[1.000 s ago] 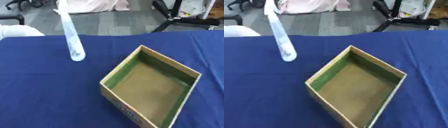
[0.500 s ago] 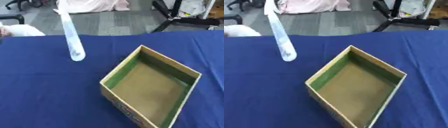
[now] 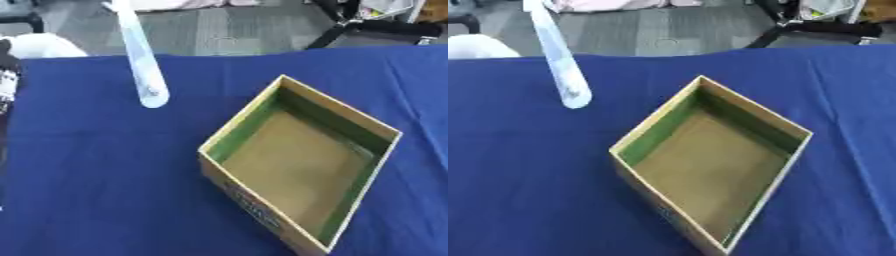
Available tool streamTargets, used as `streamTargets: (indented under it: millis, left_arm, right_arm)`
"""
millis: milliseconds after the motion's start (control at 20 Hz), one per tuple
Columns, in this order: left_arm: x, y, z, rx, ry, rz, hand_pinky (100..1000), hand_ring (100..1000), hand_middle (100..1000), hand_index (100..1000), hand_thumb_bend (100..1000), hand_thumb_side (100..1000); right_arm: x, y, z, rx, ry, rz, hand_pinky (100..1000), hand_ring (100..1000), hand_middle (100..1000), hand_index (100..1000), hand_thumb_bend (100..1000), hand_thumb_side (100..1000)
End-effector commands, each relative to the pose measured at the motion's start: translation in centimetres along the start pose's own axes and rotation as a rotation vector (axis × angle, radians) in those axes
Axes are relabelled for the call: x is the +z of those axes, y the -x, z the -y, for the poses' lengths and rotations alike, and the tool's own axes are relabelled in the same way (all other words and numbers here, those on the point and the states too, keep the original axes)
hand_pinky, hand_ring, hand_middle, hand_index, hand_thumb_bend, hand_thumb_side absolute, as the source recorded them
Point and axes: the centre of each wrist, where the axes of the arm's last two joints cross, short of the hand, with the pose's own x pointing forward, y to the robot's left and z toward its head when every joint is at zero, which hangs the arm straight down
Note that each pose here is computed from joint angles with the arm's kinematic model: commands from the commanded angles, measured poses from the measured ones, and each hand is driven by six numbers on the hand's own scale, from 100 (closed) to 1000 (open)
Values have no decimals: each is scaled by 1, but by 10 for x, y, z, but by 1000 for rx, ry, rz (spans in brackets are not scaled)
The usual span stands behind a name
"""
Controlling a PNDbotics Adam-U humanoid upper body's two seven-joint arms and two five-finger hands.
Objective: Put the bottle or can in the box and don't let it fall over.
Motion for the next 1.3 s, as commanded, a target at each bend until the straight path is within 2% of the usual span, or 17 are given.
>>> streamTargets:
  millis: [50, 250, 600, 750, 850, 950, 1300]
  left_arm:
    - [-6, -12, -6, -38, 3, 33, 1000, 1000, 1000, 947, 100, 713]
    - [-12, -21, -9, -87, 43, 20, 1000, 1000, 1000, 948, 100, 713]
    - [-25, -30, -11, -105, 170, -66, 1000, 1000, 1000, 946, 100, 757]
    - [-35, -30, -12, -113, 247, -87, 1000, 1000, 1000, 952, 100, 687]
    - [-41, -28, -13, -115, 287, -102, 1000, 1000, 1000, 955, 100, 678]
    - [-47, -25, -14, -113, 319, -130, 1000, 1000, 1000, 961, 100, 621]
    - [-67, -19, -15, -97, 403, -177, 1000, 1000, 1000, 986, 100, 537]
  right_arm:
    - [-5, -9, 4, 17, 3, 41, 1000, 965, 1000, 1000, 100, 470]
    - [-3, -7, 5, 26, 6, 35, 1000, 965, 1000, 1000, 100, 470]
    - [-1, -6, 4, 31, -1, 28, 1000, 966, 1000, 1000, 100, 470]
    - [0, -5, 4, 32, -7, 23, 1000, 966, 1000, 1000, 100, 470]
    - [1, -5, 4, 33, -10, 21, 1000, 966, 1000, 1000, 100, 470]
    - [2, -4, 4, 35, -12, 18, 1000, 966, 1000, 1000, 100, 470]
    - [3, -4, 4, 36, -18, 13, 1000, 967, 1000, 1000, 100, 470]
